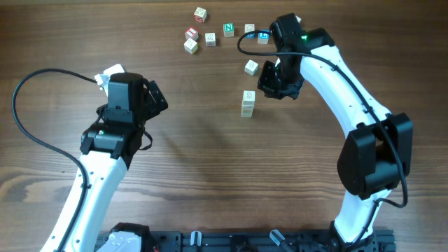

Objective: Form a tower

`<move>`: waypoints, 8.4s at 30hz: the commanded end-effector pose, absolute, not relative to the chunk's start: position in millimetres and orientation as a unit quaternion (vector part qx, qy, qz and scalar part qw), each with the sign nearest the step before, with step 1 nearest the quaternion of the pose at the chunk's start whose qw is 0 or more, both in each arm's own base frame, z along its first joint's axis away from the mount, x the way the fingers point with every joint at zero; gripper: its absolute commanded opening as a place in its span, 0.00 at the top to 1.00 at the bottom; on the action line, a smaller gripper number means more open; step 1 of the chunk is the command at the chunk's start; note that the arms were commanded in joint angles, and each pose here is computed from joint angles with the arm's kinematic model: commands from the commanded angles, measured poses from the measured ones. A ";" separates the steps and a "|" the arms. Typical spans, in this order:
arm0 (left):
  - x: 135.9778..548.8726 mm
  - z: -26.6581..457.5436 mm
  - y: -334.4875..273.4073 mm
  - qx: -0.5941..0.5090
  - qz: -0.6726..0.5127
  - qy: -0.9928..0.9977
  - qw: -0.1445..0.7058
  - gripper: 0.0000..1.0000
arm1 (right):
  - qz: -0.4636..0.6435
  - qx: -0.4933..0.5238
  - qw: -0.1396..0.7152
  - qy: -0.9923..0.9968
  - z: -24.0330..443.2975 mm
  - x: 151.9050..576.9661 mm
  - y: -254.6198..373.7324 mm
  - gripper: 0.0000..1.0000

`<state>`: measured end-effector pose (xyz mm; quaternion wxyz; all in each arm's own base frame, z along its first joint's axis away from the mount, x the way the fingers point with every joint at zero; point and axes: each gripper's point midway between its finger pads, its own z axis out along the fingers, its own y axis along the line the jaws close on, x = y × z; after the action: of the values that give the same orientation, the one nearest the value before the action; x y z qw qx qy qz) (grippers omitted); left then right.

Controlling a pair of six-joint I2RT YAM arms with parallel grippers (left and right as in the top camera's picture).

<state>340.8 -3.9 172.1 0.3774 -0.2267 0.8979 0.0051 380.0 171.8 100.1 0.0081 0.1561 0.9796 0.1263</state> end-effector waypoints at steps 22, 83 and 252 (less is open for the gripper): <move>341.7 176.1 -2.4 -0.235 -0.001 0.894 0.382 0.00 | 0.174 0.176 -0.040 0.968 67.5 384.5 186.6 0.95; 341.7 176.1 -2.4 -0.235 -0.001 0.894 0.382 0.00 | 0.197 0.202 -0.081 0.956 57.5 380.7 184.6 0.95; 341.7 176.1 -2.4 -0.235 -0.001 0.894 0.382 0.00 | 0.040 -0.053 0.092 0.994 97.0 385.3 233.9 0.21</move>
<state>340.7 -3.9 172.0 0.3772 -0.2279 0.8976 0.0046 388.7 234.5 115.4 0.1188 -0.0645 0.9897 0.0477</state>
